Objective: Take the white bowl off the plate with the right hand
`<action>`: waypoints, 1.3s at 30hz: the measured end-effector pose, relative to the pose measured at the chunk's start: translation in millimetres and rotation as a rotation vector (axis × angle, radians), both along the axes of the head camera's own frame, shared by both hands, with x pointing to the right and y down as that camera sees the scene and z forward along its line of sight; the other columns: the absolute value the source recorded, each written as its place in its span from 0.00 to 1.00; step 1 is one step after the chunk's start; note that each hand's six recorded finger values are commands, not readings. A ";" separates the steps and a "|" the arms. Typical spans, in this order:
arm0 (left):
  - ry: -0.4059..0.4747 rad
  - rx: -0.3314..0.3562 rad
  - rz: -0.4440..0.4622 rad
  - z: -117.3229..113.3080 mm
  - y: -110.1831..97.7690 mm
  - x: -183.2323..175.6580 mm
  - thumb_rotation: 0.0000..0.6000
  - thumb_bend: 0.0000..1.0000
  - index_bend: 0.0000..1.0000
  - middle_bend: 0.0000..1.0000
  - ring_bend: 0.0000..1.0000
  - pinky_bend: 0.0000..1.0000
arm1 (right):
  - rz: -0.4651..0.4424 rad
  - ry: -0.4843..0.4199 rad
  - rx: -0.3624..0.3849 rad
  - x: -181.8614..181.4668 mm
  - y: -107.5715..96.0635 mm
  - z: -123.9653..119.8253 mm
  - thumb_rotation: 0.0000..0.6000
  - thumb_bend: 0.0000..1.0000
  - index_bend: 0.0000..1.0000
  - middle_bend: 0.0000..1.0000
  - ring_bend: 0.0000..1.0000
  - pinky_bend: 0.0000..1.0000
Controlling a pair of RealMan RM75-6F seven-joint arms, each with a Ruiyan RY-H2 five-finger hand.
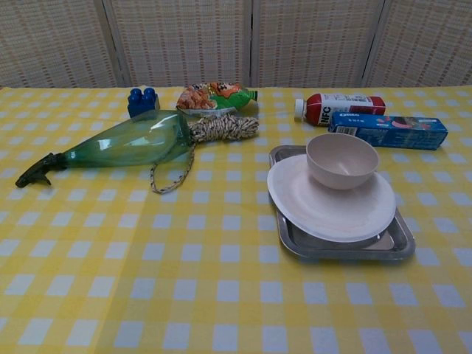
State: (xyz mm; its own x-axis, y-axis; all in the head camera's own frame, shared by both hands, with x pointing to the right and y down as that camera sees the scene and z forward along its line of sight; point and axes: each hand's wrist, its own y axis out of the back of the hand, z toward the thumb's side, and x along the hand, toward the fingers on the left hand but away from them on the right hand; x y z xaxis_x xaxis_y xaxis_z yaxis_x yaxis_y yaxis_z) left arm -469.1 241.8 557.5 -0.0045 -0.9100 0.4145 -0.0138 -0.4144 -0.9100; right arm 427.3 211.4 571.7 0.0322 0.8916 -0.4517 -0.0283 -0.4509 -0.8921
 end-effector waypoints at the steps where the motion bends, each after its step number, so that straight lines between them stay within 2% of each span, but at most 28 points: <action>1: 0.000 0.000 -0.001 0.0 0.0 -0.2 1.00 0.00 0.47 0.41 0.29 0.45 | -0.001 0.000 0.000 0.0 0.0 0.0 1.00 0.10 0.44 0.42 0.41 0.49; 3: -0.001 0.000 -0.003 -0.3 0.0 -0.8 1.00 0.00 0.47 0.41 0.29 0.45 | -0.003 -0.001 0.000 -0.1 -0.1 0.2 1.00 0.10 0.44 0.42 0.41 0.52; 5: -0.001 0.000 -0.004 -0.8 0.0 -1.1 1.00 0.00 0.47 0.41 0.29 0.45 | -0.002 -0.006 0.005 0.3 -1.0 0.7 1.00 0.10 0.44 0.44 0.43 0.62; 6: 0.000 0.000 -0.005 -1.0 0.1 -1.2 1.00 0.00 0.47 0.41 0.29 0.45 | -0.002 -0.009 0.010 0.3 -1.9 1.1 1.00 0.10 0.44 0.47 0.49 0.71; 8: 0.004 0.000 -0.009 -2.0 -0.1 -2.2 1.00 0.00 0.47 0.41 0.29 0.45 | -0.006 -0.015 0.033 -1.2 -5.4 1.8 1.00 0.10 0.44 0.62 0.69 0.89; 9: 0.006 0.002 -0.013 -2.9 -0.4 -3.0 1.00 0.00 0.47 0.41 0.29 0.45 | -0.008 -0.019 0.045 -2.8 -7.5 2.5 1.00 0.10 0.43 0.73 0.81 0.96; 10: 0.008 0.006 -0.017 -4.0 -0.9 -3.8 1.00 0.00 0.47 0.41 0.29 0.45 | -0.017 -0.025 0.059 -6.2 -11.2 4.1 1.00 0.10 0.42 0.84 0.91 0.99; 12: 0.015 0.018 -0.027 -7.5 -2.3 -5.8 1.00 0.00 0.47 0.41 0.29 0.45 | -0.050 -0.031 0.077 -15.4 -21.1 6.4 1.00 0.10 0.41 0.97 0.99 1.00; 13: 0.018 0.023 -0.029 -9.0 -2.8 -6.5 1.00 0.00 0.47 0.41 0.29 0.45 | -0.069 -0.032 0.082 -20.9 -26.3 7.3 1.00 0.11 0.41 0.99 1.00 1.00; 18: 0.035 0.040 -0.034 -15.0 -4.0 -7.7 1.00 0.00 0.47 0.41 0.29 0.45 | -0.183 -0.022 0.090 -58.5 -58.1 15.1 1.00 0.16 0.41 1.00 1.00 1.00; 25: 0.045 0.029 -0.050 -14.2 -4.4 -12.9 1.00 0.00 0.47 0.41 0.29 0.45 | -0.305 0.019 0.031 -114.2 -87.3 32.8 1.00 0.15 0.41 1.00 1.00 1.00; 32: 0.062 0.035 -0.061 -16.4 -6.1 -16.1 1.00 0.00 0.47 0.41 0.29 0.45 | -0.362 0.030 -0.061 -155.9 -87.1 60.7 1.00 0.15 0.41 1.00 1.00 1.00; 39: 0.069 0.025 -0.065 -14.7 -6.9 -18.0 1.00 0.00 0.47 0.41 0.29 0.45 | -0.364 0.068 -0.133 -158.3 -79.2 91.7 1.00 0.15 0.41 1.00 1.00 1.00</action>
